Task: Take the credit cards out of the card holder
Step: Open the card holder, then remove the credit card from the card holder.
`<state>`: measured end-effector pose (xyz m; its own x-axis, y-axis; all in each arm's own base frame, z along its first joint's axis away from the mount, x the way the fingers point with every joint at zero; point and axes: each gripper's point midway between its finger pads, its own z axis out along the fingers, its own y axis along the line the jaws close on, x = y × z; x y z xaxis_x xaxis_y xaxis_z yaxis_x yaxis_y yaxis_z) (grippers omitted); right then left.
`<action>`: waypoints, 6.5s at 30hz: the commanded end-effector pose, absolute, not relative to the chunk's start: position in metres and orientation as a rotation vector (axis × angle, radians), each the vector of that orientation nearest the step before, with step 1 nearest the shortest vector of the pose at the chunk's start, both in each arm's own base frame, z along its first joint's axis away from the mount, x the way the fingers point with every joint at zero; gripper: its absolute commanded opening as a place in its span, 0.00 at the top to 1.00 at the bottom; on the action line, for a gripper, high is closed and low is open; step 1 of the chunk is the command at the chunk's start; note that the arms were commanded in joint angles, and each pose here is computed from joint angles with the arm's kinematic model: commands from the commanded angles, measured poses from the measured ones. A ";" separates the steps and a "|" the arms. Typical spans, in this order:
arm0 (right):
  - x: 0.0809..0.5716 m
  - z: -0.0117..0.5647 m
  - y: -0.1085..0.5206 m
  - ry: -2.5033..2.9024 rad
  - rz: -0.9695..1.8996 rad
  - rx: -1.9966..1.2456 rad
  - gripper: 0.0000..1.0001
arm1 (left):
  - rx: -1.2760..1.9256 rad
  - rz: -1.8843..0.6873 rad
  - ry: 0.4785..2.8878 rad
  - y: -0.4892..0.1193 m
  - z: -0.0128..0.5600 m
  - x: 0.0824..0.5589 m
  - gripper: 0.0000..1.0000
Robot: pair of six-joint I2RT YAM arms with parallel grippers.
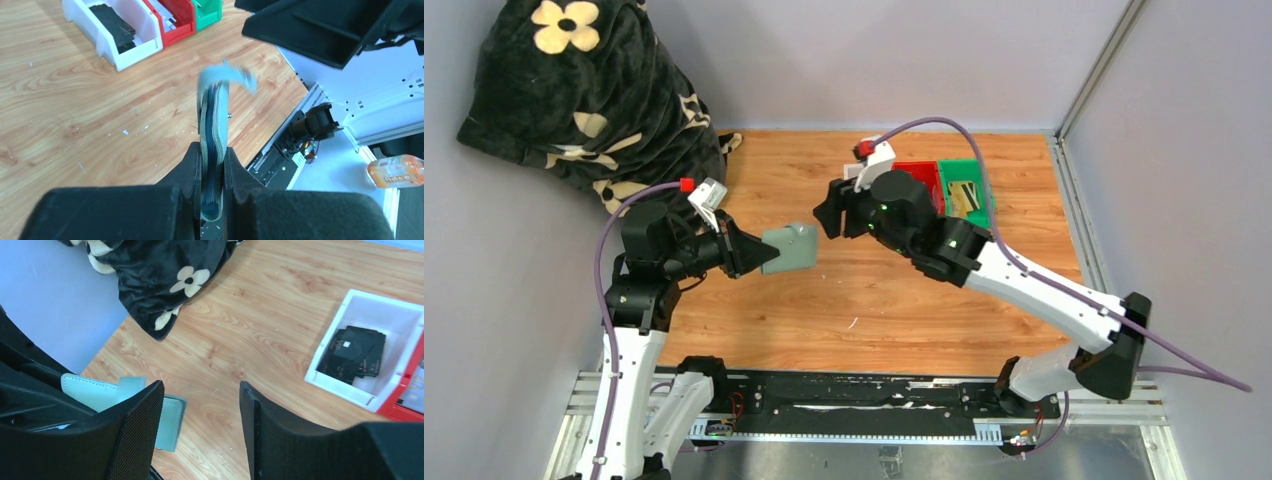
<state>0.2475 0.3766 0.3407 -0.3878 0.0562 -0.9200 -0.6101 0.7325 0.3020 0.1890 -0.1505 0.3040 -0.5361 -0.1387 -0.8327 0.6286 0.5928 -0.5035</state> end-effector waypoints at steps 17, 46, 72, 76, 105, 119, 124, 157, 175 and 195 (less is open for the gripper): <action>0.163 0.335 0.369 1.475 1.338 -0.769 0.30 | 0.522 -1.272 1.806 -0.171 0.349 0.153 1.00; 0.174 0.402 0.398 1.218 1.721 -0.651 0.54 | 0.624 -1.368 1.737 -0.176 0.366 0.118 1.00; 0.164 0.421 0.393 1.286 1.845 -0.626 1.00 | 0.641 -1.235 1.718 -0.170 0.349 0.124 0.64; 0.158 0.423 0.390 1.292 1.855 -0.646 1.00 | 0.649 -1.209 1.714 -0.169 0.346 0.122 0.39; 0.120 0.437 0.389 1.271 1.847 -0.844 1.00 | 0.805 -1.013 1.629 -0.161 0.320 0.128 0.21; 0.097 0.445 0.419 1.236 1.923 -0.943 1.00 | 0.874 -1.061 1.589 -0.166 0.322 0.121 0.40; 0.106 0.451 0.430 1.240 1.941 -0.894 1.00 | 0.897 -1.104 1.572 -0.169 0.321 0.111 0.61; 0.135 0.341 0.332 1.314 1.591 -0.902 0.16 | 0.857 -1.268 1.563 -0.176 0.391 0.091 1.00; 0.131 0.325 0.351 1.255 1.753 -0.836 0.17 | 0.757 -1.418 1.662 -0.179 0.410 0.095 1.00; 0.137 0.333 0.383 1.247 1.704 -0.862 0.17 | 0.762 -1.441 1.652 -0.179 0.423 0.088 1.00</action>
